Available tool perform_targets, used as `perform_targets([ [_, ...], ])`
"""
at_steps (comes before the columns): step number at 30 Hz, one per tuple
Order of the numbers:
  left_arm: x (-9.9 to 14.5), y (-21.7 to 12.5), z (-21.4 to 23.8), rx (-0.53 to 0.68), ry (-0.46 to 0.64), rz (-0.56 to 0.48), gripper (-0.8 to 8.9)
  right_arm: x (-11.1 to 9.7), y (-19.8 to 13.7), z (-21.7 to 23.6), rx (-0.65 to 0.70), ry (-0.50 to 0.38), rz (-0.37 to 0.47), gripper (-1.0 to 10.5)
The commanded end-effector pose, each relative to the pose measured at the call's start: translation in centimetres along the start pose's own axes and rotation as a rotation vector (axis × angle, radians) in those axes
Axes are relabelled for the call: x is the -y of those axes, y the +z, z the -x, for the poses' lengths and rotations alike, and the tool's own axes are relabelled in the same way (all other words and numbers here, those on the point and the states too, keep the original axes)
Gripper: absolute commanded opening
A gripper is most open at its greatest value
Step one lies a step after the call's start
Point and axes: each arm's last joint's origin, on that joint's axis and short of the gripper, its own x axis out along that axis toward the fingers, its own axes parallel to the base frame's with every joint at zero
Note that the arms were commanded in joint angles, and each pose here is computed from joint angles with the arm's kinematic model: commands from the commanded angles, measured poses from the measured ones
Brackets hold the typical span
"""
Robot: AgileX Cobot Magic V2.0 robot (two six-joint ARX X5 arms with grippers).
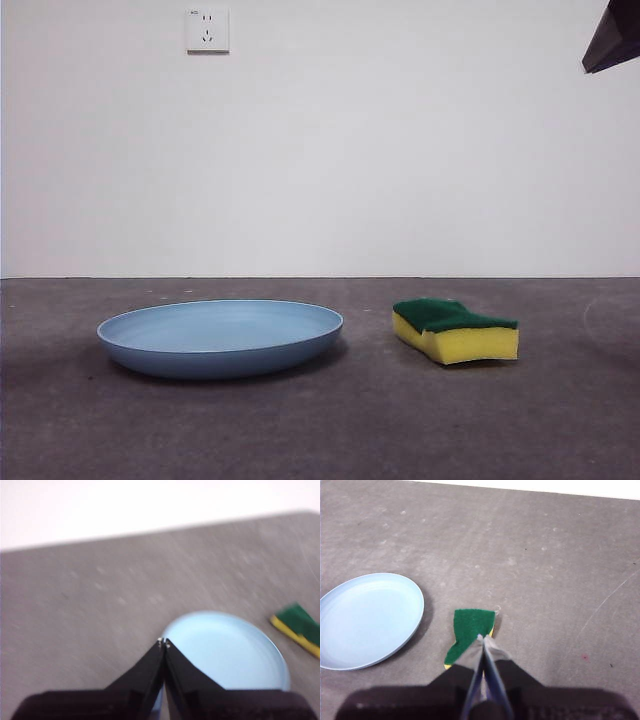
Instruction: Pick up the plate,pick up the cloth,clean the plate with the cloth
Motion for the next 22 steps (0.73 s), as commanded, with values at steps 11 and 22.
perform_targets([
  [11, -2.4, -8.3, -0.9, 0.137, 0.224, 0.028, -0.03, 0.0, -0.2, -0.1, -0.001, -0.002, -0.009, 0.0],
  [22, -2.7, -12.0, -1.6, 0.113, 0.252, 0.056, -0.03, 0.0, -0.2, -0.1, -0.001, -0.002, -0.009, 0.0],
])
